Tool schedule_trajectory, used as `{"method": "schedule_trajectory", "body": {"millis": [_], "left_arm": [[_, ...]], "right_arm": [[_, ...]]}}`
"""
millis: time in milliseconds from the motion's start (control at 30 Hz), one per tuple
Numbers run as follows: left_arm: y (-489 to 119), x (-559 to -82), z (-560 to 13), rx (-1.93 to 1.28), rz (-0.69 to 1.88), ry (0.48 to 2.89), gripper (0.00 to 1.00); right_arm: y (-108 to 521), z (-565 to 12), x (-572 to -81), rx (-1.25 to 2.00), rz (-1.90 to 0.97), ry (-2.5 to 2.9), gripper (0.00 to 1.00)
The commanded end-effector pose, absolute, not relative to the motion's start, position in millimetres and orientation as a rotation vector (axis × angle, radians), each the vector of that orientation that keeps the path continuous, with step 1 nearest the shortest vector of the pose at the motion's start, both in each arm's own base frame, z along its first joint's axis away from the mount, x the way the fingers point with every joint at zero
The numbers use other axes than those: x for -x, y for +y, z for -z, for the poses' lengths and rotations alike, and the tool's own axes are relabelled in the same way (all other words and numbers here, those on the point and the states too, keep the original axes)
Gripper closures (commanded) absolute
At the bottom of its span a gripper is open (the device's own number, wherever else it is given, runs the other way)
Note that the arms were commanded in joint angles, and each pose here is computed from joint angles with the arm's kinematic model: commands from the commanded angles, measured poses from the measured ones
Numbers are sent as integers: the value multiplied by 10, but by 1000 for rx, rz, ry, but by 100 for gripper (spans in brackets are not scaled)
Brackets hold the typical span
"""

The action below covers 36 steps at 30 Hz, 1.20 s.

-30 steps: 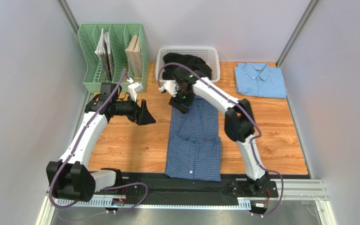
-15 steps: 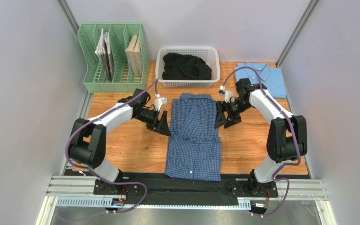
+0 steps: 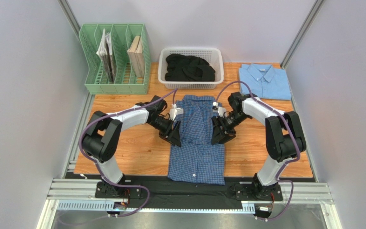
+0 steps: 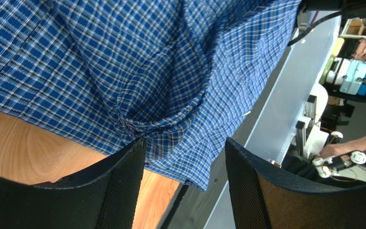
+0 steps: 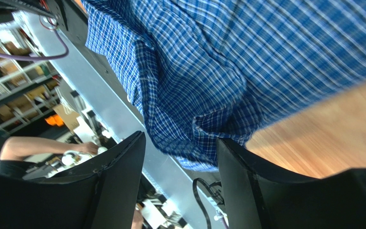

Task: Fold and stack the long sleeve shirts
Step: Fold the shirt

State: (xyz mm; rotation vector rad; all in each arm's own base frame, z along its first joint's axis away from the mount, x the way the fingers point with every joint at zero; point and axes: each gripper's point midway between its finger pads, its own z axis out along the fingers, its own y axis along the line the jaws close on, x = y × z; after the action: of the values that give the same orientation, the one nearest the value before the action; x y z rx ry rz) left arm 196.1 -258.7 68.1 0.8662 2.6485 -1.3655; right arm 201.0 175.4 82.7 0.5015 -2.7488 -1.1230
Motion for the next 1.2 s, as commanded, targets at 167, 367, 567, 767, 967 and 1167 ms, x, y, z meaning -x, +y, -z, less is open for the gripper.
{"method": "schedule_trajectory", "body": {"millis": [167, 367, 567, 767, 967, 1167], "left_arm": [[-2657, -2143, -580, -874, 1269, 2658, 29], [-2680, -2230, -540, -857, 1212, 2672, 29], [-2653, -2215, -569, -873, 1186, 2695, 26], [-2448, -2207, -695, -894, 1018, 2696, 11], [-2696, -2072, -623, -977, 1138, 2700, 21], [-2790, -2035, -615, -1012, 1180, 2694, 43]], "right_arm": [[1811, -636, -2113, -665, 1047, -2797, 43], [1868, -626, -2262, -670, 1062, -2833, 76], [1929, -657, -2285, -717, 1088, -2835, 94], [1935, -679, -2241, -729, 1098, -2830, 100], [1941, -656, -2226, -740, 1098, -2832, 100], [1986, -689, -2256, -781, 1145, -2831, 100]]}}
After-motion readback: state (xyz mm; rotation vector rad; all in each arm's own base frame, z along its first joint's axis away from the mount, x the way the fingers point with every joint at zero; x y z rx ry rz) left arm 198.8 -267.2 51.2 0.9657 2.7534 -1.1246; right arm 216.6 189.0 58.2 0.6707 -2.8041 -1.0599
